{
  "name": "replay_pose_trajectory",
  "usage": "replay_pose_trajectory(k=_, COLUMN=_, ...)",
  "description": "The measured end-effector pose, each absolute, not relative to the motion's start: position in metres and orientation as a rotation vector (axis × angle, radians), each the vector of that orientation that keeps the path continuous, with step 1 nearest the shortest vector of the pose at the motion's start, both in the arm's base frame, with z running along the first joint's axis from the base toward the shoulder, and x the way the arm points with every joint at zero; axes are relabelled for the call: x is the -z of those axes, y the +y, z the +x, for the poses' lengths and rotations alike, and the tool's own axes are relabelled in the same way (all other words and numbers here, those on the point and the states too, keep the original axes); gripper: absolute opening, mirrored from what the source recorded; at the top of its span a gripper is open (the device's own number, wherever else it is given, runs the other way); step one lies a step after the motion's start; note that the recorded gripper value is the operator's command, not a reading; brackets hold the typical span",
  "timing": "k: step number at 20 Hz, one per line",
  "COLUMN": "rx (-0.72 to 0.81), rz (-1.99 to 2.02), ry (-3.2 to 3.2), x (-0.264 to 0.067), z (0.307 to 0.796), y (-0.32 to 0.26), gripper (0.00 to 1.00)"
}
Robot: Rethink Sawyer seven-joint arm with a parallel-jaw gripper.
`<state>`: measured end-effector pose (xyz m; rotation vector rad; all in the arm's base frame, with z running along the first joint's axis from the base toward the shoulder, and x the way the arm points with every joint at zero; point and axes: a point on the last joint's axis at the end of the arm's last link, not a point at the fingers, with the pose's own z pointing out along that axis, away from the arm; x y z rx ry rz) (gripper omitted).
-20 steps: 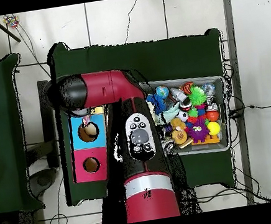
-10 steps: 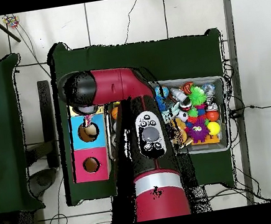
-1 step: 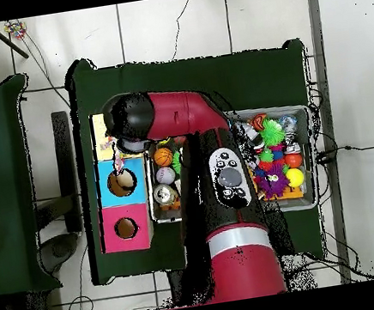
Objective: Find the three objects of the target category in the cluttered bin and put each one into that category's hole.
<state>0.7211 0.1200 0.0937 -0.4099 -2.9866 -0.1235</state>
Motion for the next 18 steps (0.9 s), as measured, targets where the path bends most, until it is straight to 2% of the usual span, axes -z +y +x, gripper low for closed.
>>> replay_pose_trajectory(k=9, rx=0.124, rz=-0.376, ry=-2.982, x=-0.098, z=0.718, y=0.135, gripper=0.0)
replay_pose_trajectory(k=15, rx=0.112, rz=-0.346, ry=-2.944, x=-0.124, z=0.713, y=0.142, gripper=0.0)
replay_pose_trajectory(k=18, rx=0.1, rz=-0.337, ry=-2.904, x=-0.149, z=0.709, y=0.14, gripper=0.0)
